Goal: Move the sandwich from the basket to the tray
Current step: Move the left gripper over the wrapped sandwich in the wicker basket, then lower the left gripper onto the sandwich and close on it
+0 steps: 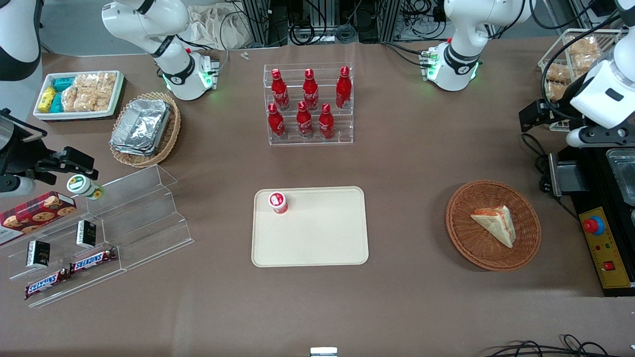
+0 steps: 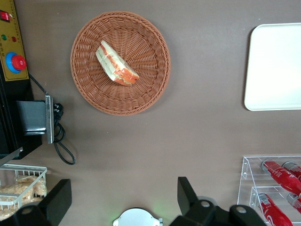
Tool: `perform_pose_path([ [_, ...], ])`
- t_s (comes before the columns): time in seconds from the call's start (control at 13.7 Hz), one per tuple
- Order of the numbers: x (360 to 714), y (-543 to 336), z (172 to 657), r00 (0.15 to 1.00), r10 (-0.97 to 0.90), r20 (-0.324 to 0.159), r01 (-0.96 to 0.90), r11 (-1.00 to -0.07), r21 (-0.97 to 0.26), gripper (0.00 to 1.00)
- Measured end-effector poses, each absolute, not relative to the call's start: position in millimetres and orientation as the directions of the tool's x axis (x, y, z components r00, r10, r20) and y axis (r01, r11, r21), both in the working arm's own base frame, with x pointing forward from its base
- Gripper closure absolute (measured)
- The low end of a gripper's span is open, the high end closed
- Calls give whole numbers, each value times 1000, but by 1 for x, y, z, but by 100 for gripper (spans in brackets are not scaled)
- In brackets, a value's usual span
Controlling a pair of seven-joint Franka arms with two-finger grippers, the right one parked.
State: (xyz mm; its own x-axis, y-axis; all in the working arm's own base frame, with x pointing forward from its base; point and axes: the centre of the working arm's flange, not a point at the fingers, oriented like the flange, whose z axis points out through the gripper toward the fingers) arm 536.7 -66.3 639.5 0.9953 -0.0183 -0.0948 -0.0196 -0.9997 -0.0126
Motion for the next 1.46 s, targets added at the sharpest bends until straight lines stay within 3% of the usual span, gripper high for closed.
perform_pose_path([
  [0.37, 537, -67, 638, 995, -15, -98, -16, -1000, -15, 0],
  [0.66, 564, -58, 602, 963, 251, -99, 247, -968, -47, 0],
  [0.88, 606, -62, 542, 872, 485, -63, 481, -874, -68, 0],
  [1.1, 636, -49, 452, 805, 590, -62, 583, -806, -103, 0],
  [1.32, 651, -26, 369, 751, 659, -19, 655, -749, -102, 0],
  [1.46, 654, -20, 328, 706, 707, -25, 704, -706, -80, 0],
])
